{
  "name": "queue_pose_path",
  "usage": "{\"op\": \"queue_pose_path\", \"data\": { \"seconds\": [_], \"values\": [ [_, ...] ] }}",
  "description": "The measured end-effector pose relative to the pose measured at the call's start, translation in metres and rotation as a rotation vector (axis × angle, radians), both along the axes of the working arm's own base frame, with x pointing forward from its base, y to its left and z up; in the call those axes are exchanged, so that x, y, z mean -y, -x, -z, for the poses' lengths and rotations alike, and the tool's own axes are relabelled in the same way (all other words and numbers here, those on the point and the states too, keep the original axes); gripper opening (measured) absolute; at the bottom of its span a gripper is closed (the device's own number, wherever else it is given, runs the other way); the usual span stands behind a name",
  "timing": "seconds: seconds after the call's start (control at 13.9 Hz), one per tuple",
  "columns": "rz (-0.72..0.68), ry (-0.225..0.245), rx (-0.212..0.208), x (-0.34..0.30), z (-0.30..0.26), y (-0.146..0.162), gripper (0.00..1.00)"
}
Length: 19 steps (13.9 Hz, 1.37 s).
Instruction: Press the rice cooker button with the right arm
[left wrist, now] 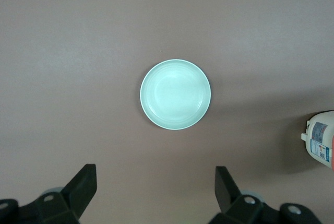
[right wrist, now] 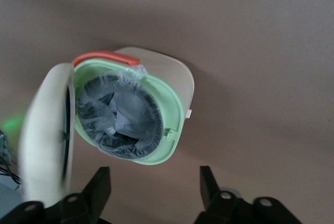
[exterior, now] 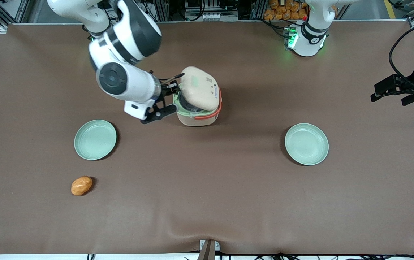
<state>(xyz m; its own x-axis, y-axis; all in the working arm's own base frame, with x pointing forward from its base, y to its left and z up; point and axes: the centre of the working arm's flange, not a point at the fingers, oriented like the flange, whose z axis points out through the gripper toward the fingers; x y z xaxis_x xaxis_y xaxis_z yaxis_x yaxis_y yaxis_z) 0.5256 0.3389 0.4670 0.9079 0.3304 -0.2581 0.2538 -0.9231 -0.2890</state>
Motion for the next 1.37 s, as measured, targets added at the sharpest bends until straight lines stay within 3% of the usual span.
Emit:
{"op": "queue_pose_path", "data": {
  "seconds": [0.14, 0.36, 0.65, 1.15, 1.37],
  "values": [
    [0.045, -0.024, 0.04, 0.027, -0.027, -0.013, 1.0],
    [0.11, -0.043, 0.102, 0.09, -0.058, -0.036, 1.0],
    [0.055, 0.057, 0.239, 0.2, -0.09, -0.058, 1.0],
    [0.216, 0.163, 0.221, 0.338, -0.103, -0.06, 1.0],
    [0.235, 0.24, 0.231, 0.366, -0.112, -0.054, 1.0]
  ]
}}
